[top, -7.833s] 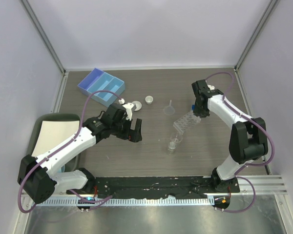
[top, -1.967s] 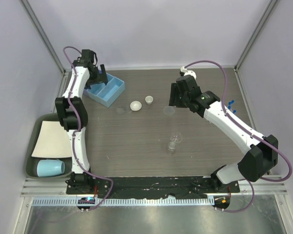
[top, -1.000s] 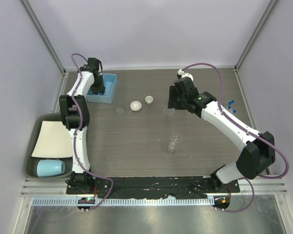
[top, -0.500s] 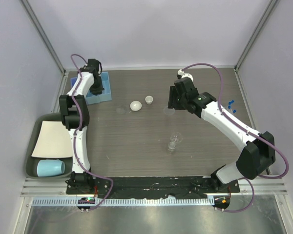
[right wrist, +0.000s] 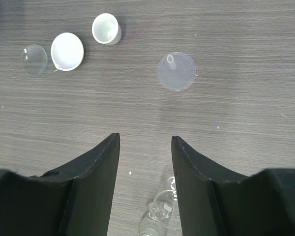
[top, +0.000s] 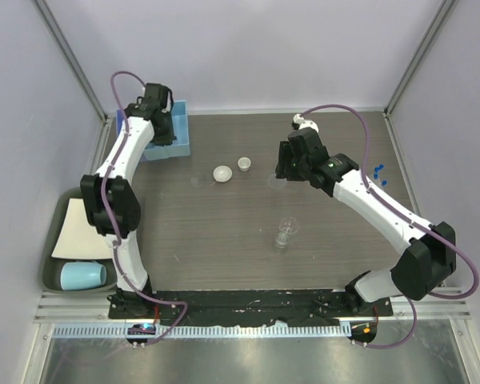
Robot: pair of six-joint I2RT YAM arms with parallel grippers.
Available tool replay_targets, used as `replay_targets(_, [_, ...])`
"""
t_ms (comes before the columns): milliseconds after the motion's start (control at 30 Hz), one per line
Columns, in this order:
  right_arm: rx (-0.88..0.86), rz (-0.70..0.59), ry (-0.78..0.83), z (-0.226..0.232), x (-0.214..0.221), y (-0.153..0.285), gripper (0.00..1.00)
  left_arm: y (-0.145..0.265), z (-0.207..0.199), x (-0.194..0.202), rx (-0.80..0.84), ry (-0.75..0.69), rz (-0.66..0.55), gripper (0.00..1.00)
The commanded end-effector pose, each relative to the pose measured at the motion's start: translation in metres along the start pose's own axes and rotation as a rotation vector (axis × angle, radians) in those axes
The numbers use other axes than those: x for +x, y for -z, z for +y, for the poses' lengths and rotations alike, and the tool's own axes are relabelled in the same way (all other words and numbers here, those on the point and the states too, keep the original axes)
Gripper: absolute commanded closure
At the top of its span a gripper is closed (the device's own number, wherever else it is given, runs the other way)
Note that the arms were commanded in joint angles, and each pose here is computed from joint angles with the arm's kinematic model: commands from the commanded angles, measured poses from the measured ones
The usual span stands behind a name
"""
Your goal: Organize the chemistry lab equipment
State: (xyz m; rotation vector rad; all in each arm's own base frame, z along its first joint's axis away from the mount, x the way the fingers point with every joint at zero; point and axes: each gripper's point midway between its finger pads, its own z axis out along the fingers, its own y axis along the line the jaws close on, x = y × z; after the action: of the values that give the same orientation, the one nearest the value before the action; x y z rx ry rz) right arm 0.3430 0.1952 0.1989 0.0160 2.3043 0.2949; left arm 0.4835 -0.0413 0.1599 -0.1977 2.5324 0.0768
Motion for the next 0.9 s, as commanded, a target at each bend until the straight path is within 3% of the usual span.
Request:
replay_targets(0, [-0.022, -0.083, -0.018, 0.005, -0.02, 0.023, 0.48, 0.067, -0.038, -0.006, 0.074, -0.064, -0.131, 1.0])
replay_targets(133, [-0.015, -0.085, -0.008, 0.002, -0.017, 0.039, 0.48, 0.091, -0.079, 0.044, 0.149, -0.138, -0.119, 1.0])
replay_targets(400, [0.032, -0.091, 0.01, -0.019, -0.01, 0.07, 0.48, 0.157, -0.093, 0.131, 0.211, -0.162, -0.139, 1.0])
replay_targets(533, [0.064, -0.075, 0.034, -0.029, -0.003, 0.08, 0.48, 0.166, -0.093, 0.183, 0.204, -0.186, -0.101, 1.0])
replay_targets(867, [0.055, -0.017, 0.039, -0.028, 0.018, 0.08, 0.48, 0.156, -0.091, 0.243, 0.173, -0.157, -0.041, 1.0])
